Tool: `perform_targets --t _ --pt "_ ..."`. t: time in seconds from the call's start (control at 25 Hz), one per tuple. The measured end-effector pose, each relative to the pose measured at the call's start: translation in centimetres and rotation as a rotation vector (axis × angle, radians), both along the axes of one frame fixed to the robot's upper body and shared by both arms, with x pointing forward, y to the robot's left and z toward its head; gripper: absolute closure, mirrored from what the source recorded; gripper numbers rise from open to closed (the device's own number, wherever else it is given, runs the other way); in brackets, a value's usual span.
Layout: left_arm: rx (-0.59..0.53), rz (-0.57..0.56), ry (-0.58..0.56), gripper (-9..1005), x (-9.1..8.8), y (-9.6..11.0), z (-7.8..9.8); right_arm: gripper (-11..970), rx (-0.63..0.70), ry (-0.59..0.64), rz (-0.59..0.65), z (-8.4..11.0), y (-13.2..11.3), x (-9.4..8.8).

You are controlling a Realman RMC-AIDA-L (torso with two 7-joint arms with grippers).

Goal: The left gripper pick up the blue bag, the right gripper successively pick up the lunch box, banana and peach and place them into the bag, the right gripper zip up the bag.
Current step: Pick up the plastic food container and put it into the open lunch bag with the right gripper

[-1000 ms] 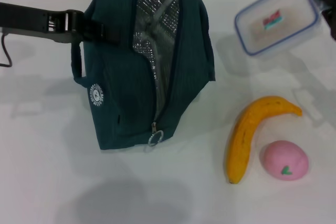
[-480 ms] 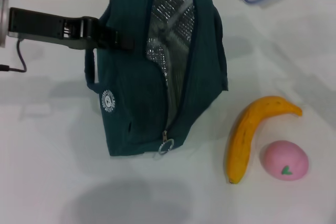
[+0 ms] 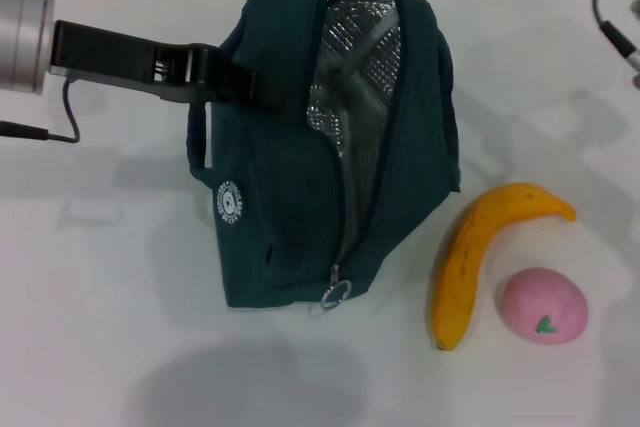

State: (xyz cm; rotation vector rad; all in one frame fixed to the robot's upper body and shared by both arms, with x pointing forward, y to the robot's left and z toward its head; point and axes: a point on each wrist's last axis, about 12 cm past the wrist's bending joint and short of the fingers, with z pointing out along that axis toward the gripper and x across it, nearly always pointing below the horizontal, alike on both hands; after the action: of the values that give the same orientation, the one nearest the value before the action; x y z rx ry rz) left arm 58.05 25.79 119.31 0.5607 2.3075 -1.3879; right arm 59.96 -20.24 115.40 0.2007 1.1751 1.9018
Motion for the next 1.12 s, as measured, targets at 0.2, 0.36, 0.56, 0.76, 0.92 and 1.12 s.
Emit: perform_targets --t 0.2,0.36,0.56,0.76,0.92,1.12 --pt "-0.008 -0.010 -0.006 951 0.0 -0.3 0.0 863 -0.042 0.015 0.040 -0.2 1.1 0.1" --pt "-0.014 -0.011 -0.007 951 -0.1 -0.4 0.0 863 -0.096 0.051 0.057 -1.1 1.3 -0.2" --pt "-0.035 -0.007 -0.004 951 -0.2 -0.3 -0.1 863 -0.137 0.087 0.049 -2.5 0.5 -1.0" --pt "-0.038 0.000 -0.001 950 -0.2 0.0 -0.1 863 -0.173 0.098 0.027 -3.6 -0.4 -1.7" --pt "-0.041 -0.002 0.001 950 -0.2 -0.2 -0.1 864 -0.233 0.105 0.057 -3.9 0.1 -1.7" --pt "-0.053 -0.017 0.012 950 -0.2 -0.6 -0.5 864 -0.316 0.107 0.120 -3.7 1.9 -0.9"
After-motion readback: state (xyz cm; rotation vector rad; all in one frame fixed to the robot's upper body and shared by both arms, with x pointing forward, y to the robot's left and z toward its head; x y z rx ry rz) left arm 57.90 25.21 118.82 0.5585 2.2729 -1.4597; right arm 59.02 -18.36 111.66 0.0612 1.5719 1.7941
